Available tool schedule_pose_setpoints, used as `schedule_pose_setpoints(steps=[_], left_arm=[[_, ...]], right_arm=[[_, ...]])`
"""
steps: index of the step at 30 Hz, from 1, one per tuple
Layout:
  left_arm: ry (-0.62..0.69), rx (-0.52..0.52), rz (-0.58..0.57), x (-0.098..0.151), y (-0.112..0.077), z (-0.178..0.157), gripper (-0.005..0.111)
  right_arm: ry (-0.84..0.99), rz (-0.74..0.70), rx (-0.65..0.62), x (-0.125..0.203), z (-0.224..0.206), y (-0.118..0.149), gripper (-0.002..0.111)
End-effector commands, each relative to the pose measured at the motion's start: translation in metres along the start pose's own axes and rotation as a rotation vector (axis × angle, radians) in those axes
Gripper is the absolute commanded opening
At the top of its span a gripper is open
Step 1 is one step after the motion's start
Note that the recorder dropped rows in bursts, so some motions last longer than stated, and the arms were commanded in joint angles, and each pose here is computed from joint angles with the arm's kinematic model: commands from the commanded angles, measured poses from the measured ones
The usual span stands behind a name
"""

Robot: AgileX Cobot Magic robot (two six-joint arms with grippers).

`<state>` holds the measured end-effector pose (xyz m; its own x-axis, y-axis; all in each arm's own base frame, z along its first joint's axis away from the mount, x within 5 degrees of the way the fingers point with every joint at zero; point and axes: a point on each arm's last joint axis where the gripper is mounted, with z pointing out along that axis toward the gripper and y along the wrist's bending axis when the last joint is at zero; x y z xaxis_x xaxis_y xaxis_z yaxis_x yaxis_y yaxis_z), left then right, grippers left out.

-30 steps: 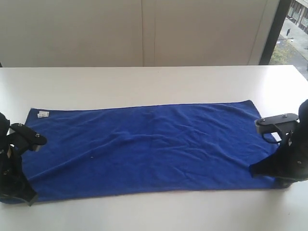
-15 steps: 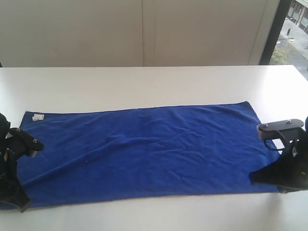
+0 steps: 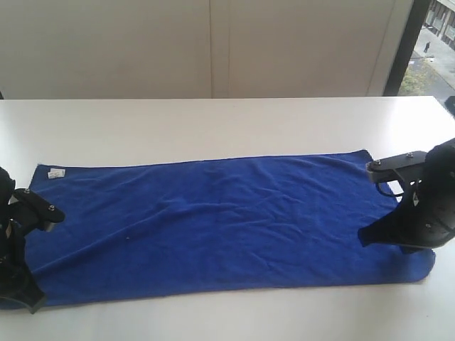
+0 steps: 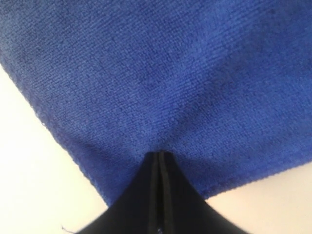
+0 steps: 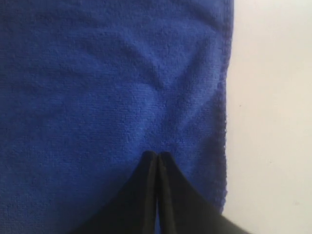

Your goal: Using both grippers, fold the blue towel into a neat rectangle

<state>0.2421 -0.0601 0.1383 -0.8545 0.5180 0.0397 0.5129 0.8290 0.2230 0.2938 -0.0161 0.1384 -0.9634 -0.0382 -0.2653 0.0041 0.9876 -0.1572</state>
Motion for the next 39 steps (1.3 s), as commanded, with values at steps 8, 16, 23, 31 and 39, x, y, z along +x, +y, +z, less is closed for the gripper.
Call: schedule_pose_setpoints(steps=[8,16,23,31,39], left_arm=[[-0.005,0.015,0.0,0.001,-0.004,0.004,0.0],[-0.014,0.015,0.0,0.0,-0.004,0.004,0.0],[-0.025,0.016,0.0,-0.001,-0.004,0.004,0.0],[-0.036,0.016,0.0,-0.002,-0.004,0.004,0.0],[-0.049,0.016,0.004,-0.003,-0.004,0.004,0.0]], right_arm=[[0.026,-0.007,0.035,0.001,0.0,-0.004,0.0],[0.031,0.01,0.043,0.011,0.006,-0.004,0.0],[0.067,0.008,0.048,0.02,0.008,-0.003,0.0],[0.095,0.028,0.045,0.036,0.015,-0.001,0.0],[0.163,0.054,0.062,0.053,0.014,-0.002,0.0]])
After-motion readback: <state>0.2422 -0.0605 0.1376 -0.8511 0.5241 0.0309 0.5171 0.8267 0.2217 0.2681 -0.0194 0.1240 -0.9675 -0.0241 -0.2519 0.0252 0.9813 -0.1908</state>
